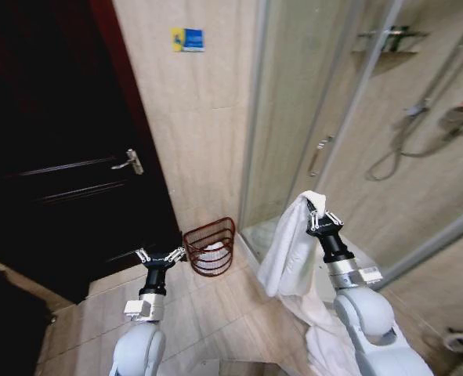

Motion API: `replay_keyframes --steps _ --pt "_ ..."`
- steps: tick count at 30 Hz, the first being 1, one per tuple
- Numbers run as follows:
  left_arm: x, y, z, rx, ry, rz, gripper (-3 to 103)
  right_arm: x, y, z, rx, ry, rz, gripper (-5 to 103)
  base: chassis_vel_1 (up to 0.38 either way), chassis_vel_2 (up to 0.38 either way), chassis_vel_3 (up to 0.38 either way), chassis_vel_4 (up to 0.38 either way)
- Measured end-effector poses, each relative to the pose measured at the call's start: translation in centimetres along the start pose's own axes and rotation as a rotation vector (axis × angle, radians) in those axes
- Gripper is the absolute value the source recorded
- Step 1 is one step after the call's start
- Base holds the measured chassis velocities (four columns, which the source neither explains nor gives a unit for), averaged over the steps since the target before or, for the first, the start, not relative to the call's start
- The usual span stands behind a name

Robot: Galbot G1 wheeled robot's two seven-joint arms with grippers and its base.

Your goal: Discard the used towel into the hamper.

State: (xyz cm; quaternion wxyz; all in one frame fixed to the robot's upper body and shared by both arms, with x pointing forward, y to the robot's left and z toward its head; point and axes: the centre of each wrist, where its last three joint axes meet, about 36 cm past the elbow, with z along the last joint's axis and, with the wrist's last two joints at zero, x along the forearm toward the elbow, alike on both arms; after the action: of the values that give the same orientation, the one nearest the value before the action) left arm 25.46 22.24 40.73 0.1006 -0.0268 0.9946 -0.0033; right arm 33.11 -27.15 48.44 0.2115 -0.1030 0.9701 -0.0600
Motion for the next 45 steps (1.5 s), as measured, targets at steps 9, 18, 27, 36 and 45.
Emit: replay_keyframes --steps 9,18,27,36,45 --pt "-0.3 -0.4 0.5 0.010 0.000 0.005 100 -0.7 -0.5 -0.4 -0.022 0.005 0.017 1 0.073 0.064 0.063 0.058" --pt "-0.5 -0.7 1.0 0.016 0.005 0.004 100 -1.0 -1.0 0.3 -0.025 0.018 0.029 1 0.012 0.010 0.023 0.036" --pt "-0.3 -0.3 1.1 0.008 0.020 0.002 100 -2.1 -1.6 0.6 -0.031 0.012 0.029 1 0.002 0.013 0.002 0.002" --pt "-0.4 0.0 1.4 0.004 0.026 -0.007 100 -3.4 -2.1 0.5 -0.042 0.004 0.030 1 0.016 0.014 0.020 0.016" --pt "-0.4 -0.3 2.5 0.003 0.021 -0.035 100 -6.1 -3.7 -0.6 -0.065 -0.031 0.039 1 0.058 0.049 0.049 0.050"
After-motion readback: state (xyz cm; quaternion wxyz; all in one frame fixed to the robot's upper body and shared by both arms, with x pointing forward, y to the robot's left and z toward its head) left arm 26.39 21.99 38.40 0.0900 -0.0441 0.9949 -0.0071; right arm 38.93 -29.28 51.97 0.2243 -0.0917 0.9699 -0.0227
